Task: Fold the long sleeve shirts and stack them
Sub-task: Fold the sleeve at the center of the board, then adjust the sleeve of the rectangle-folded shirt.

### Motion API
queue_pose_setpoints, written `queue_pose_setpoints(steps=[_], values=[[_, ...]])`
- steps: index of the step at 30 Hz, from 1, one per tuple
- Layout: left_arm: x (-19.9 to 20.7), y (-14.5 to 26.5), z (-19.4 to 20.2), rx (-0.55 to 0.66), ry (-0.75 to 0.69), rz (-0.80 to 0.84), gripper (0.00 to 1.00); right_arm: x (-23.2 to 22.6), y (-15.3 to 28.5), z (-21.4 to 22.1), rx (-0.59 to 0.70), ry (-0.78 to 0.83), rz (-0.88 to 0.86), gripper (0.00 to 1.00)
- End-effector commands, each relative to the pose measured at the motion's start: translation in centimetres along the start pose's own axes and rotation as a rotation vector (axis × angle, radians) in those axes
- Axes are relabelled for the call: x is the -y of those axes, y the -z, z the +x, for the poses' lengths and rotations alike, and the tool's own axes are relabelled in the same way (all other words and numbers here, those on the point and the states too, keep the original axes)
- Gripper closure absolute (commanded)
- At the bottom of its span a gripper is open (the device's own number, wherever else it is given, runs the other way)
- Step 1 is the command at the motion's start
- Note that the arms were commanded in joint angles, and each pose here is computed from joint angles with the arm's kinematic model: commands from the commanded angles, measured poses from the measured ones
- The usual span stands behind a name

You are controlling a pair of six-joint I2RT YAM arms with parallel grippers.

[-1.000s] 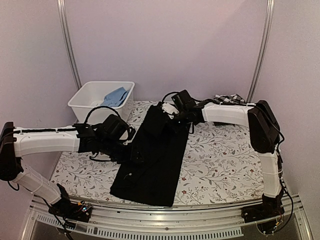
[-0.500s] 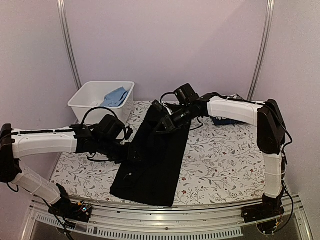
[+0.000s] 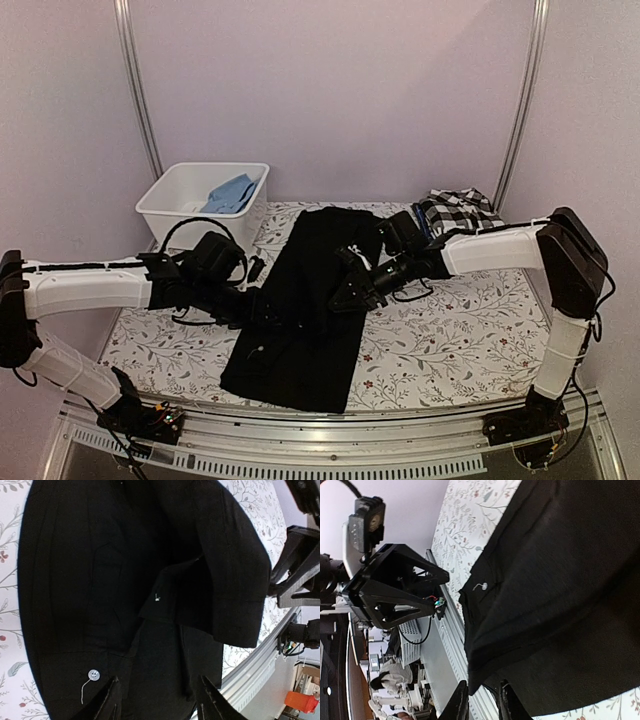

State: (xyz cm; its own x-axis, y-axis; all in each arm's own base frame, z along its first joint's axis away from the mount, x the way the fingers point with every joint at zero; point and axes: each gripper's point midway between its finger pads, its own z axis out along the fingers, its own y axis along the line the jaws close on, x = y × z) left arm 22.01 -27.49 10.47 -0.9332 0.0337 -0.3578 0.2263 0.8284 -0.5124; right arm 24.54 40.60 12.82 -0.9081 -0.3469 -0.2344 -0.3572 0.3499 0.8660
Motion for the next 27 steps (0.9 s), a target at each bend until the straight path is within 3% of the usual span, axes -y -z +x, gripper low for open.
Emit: queue_pose_setpoints(steps=[1,4,16,20,24,27], values=[[0.1,-0.7,0.1,-0.009,-0.004,0.041,0.49,1.8,2.5,-0.6,0.143,-0.017,0.189,0.78],[0.5,-1.6,0.4,-0.033,0.002,0.070,0.49,3.5,4.2,-0.4,0.212,0.002,0.329,0.72],[0.7,-6.0,-0.1,-0.073,0.004,0.063,0.48,-0.4,2.7,0.2,0.312,0.109,0.328,0.34],[0.8,-7.2,-0.3,-0.087,0.004,0.052,0.48,-0.2,1.0,1.0,0.278,0.104,0.332,0.34],[1.0,-8.0,-0.6,-0.084,-0.006,0.036,0.49,0.0,0.1,1.4,0.262,0.088,0.317,0.42],[1.2,-8.6,-0.6,-0.092,-0.010,0.035,0.54,0.4,-0.2,1.6,0.249,0.078,0.320,0.49]])
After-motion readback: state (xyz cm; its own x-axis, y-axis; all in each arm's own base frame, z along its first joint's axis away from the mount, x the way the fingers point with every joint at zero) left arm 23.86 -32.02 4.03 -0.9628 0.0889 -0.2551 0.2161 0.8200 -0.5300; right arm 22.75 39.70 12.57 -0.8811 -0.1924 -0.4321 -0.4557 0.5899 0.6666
